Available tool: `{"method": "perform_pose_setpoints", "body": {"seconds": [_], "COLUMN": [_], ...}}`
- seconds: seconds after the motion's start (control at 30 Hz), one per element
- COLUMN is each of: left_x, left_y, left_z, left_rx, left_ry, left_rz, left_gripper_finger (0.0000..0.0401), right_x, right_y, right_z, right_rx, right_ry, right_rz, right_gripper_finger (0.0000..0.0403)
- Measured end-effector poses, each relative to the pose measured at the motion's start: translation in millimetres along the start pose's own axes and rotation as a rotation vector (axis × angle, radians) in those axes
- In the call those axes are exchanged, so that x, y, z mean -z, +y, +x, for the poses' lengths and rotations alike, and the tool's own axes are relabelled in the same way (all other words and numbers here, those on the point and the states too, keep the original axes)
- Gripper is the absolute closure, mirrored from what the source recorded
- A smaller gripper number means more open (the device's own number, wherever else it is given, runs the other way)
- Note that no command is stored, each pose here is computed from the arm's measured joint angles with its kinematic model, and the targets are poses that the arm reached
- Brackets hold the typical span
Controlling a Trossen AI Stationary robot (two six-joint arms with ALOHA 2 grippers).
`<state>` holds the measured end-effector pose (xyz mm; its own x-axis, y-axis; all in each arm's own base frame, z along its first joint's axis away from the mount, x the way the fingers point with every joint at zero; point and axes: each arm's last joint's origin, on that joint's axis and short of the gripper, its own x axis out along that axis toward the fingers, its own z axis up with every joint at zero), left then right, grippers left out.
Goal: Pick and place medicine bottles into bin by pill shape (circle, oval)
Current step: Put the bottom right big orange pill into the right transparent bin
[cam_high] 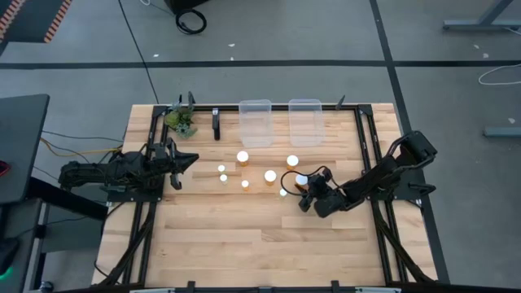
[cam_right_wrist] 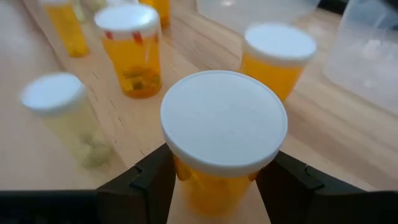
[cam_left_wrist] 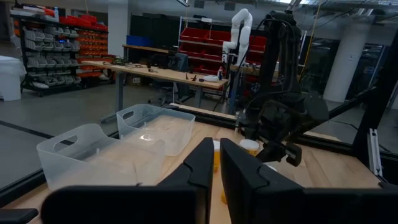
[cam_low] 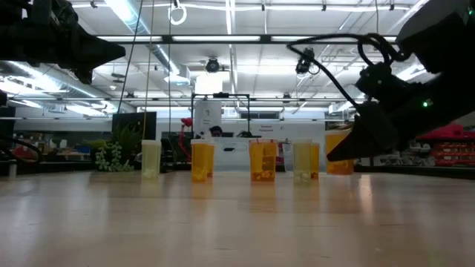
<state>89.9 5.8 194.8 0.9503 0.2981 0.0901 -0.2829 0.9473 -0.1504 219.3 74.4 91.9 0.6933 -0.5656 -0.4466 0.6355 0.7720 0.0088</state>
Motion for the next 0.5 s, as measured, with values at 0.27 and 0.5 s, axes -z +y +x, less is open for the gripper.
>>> {"method": "perform_pose_setpoints", "body": {"seconds": [0.27, 0.5], "left_x": [0.0, 0.1], "left_y": [0.0, 0.0], "left_z": [0.0, 0.0], "left_rx": [0.000, 0.000], "left_ry": [0.000, 0.000], "left_rz": [0.000, 0.000], "left_gripper_finger": [0.0368, 0.0363], "right_x": [-28.4, -50.9], "right_y": [-4.9, -13.1], "right_z": [-17.0, -31.7], "right_rx": [-0.040, -0.066], "right_ry": [-0.045, -0.090], "right_rz": [-0.010, -0.032], "right_gripper_finger": [0.0196, 0.0196]}}
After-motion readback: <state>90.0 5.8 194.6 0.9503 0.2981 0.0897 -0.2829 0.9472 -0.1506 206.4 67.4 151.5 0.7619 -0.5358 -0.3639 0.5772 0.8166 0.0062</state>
